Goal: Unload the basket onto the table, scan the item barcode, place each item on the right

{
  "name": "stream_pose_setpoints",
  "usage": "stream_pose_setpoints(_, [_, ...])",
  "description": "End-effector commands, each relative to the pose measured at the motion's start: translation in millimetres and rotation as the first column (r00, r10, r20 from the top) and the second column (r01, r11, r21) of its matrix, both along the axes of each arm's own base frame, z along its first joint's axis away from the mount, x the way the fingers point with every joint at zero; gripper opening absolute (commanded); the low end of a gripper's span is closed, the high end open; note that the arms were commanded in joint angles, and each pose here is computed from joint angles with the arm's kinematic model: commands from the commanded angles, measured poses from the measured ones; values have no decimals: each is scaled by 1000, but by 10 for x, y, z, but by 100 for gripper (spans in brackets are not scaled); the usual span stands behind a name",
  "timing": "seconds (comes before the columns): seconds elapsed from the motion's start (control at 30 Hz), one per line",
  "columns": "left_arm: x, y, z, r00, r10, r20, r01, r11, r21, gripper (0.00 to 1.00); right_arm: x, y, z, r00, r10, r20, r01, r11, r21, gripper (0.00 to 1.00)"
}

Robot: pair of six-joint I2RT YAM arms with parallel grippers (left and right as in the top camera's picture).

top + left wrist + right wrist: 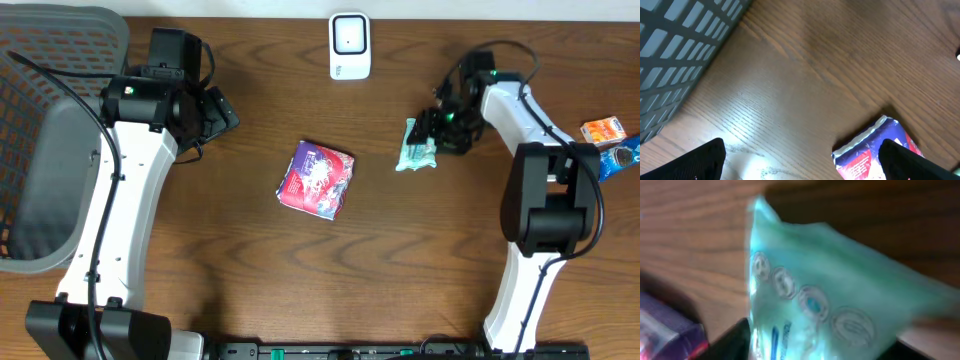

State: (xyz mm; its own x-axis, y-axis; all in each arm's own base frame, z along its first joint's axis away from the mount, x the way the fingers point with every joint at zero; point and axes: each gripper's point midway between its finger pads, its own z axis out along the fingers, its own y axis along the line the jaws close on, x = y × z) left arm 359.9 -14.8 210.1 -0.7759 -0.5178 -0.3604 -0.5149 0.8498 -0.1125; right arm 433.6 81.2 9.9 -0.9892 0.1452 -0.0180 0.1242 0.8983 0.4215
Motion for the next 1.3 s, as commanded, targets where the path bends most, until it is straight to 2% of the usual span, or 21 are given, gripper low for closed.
stream_pose_setpoints(0.0, [-8,33,10,1000,15,0,-15,1000,9,98,-208,73,-242,998,-29,-63,32,998,51,41])
stream_pose_setpoints(0.13, [-8,33,10,1000,15,0,-15,1000,9,98,-197,144,-295,997,-59,-59,64,994,87,3])
stream_pose_setpoints(0.17, [-7,33,10,1000,15,0,-15,1000,9,98,-174,188,-250,997,-56,-53,61,991,118,1])
stream_pose_setpoints(0.27, [-7,33,10,1000,15,0,-15,1000,9,98,-60,398,23,999,-34,-18,38,962,269,1])
stream_pose_setpoints(0.33, [-7,33,10,1000,15,0,-15,1000,9,98,16,582,291,1000,-11,11,6,913,408,1])
stream_pose_setpoints(0.43, [-7,33,10,1000,15,0,-15,1000,9,98,53,848,797,1000,18,19,-26,767,642,1])
stream_pose_setpoints(0.5, [-7,33,10,1000,15,0,-15,1000,9,98,22,946,1071,993,3,-118,87,654,752,2])
stream_pose_setpoints(0.57, [-7,33,10,1000,15,0,-15,1000,9,98,-6,978,1173,955,-14,-297,246,597,764,1])
stream_pose_setpoints(0.67, [-7,33,10,1000,15,0,-15,1000,9,98,-41,995,1190,846,-50,-531,462,567,682,1])
stream_pose_setpoints(0.77, [-7,33,10,1000,15,0,-15,1000,9,98,-65,1022,1287,751,-27,-659,574,520,632,2])
stream_pose_setpoints(0.93, [-8,33,10,1000,15,0,-15,1000,9,98,-95,1040,1476,636,53,-770,670,458,585,1])
stream_pose_setpoints(1.07, [-7,33,10,1000,15,0,-15,1000,9,98,-21,1041,1456,679,35,-733,638,465,614,1])
stream_pose_setpoints(1.17, [-7,33,10,1000,15,0,-15,1000,9,98,-15,1047,1441,684,27,-729,635,470,613,1])
stream_pose_setpoints(1.27, [-7,33,10,1000,15,0,-15,1000,9,98,66,1060,1340,759,-28,-650,572,505,646,1])
